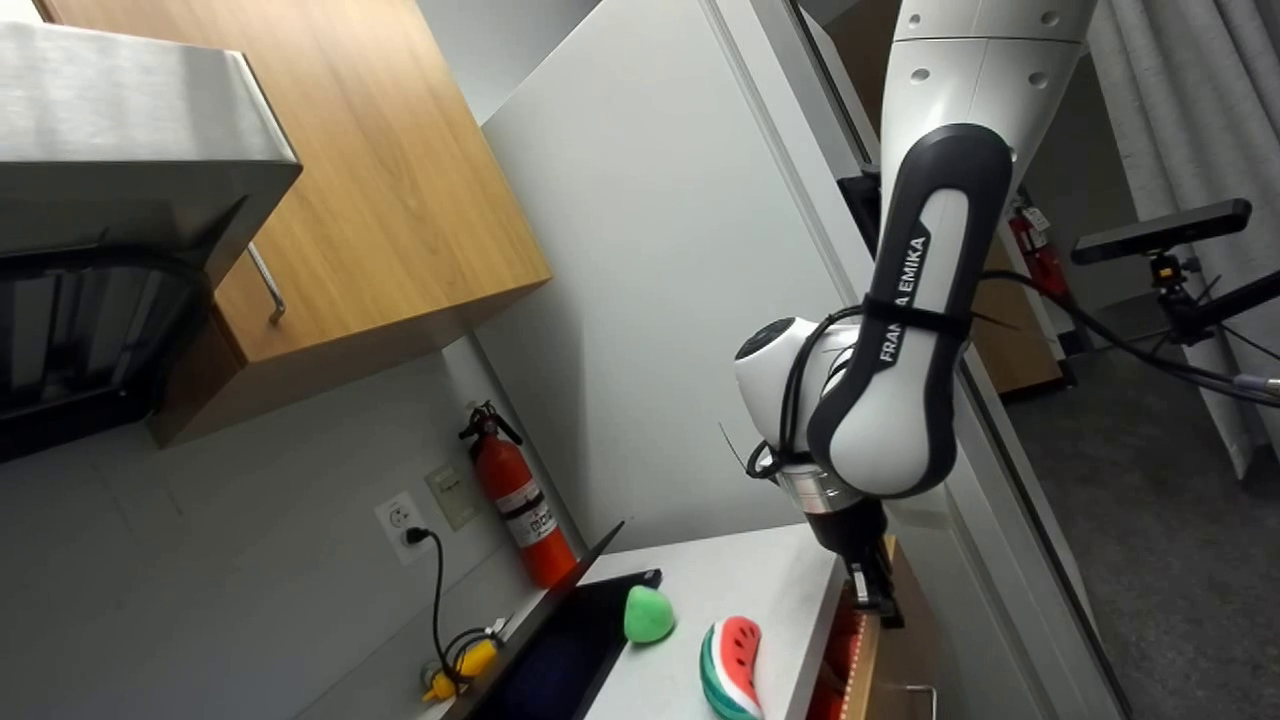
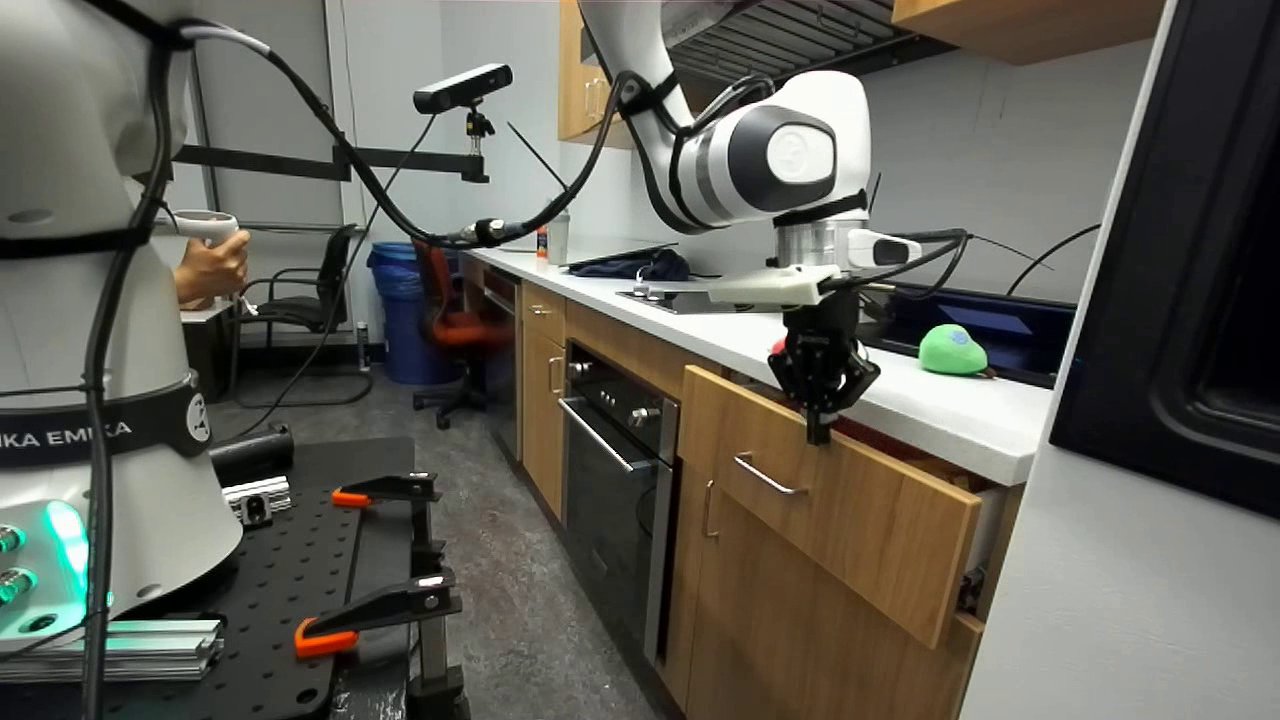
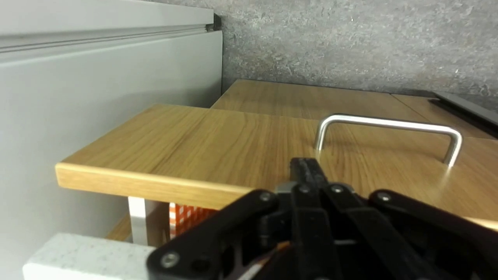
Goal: Open the drawer on the right, remove the watermelon and green pear from the drawer and place them on the countertop, close the drawer
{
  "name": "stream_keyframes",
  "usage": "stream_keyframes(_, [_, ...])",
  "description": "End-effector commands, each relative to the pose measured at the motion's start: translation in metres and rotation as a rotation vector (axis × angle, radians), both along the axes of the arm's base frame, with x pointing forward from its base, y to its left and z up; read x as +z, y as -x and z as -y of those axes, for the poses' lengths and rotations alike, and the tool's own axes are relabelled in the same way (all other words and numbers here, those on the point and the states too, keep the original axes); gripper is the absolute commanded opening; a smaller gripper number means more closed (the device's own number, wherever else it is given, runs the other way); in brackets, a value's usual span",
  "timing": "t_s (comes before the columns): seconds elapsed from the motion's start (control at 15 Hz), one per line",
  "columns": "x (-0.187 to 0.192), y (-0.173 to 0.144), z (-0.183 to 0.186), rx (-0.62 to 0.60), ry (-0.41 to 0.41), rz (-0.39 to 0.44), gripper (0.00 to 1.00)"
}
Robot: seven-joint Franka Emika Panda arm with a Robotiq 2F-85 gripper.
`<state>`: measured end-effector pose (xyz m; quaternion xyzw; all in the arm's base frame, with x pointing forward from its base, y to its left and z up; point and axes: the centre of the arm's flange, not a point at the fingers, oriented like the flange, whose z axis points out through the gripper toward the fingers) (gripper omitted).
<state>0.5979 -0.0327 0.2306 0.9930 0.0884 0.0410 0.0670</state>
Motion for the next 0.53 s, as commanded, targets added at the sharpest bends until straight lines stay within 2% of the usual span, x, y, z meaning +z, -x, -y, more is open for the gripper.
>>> stream_keyframes(0.0, [0.006,-0.005,-0.008,0.006,0.010,0.054,0.00])
stream_keyframes(0.47, [0.021,-0.002,0.000,0.006,0.010,0.092,0.00])
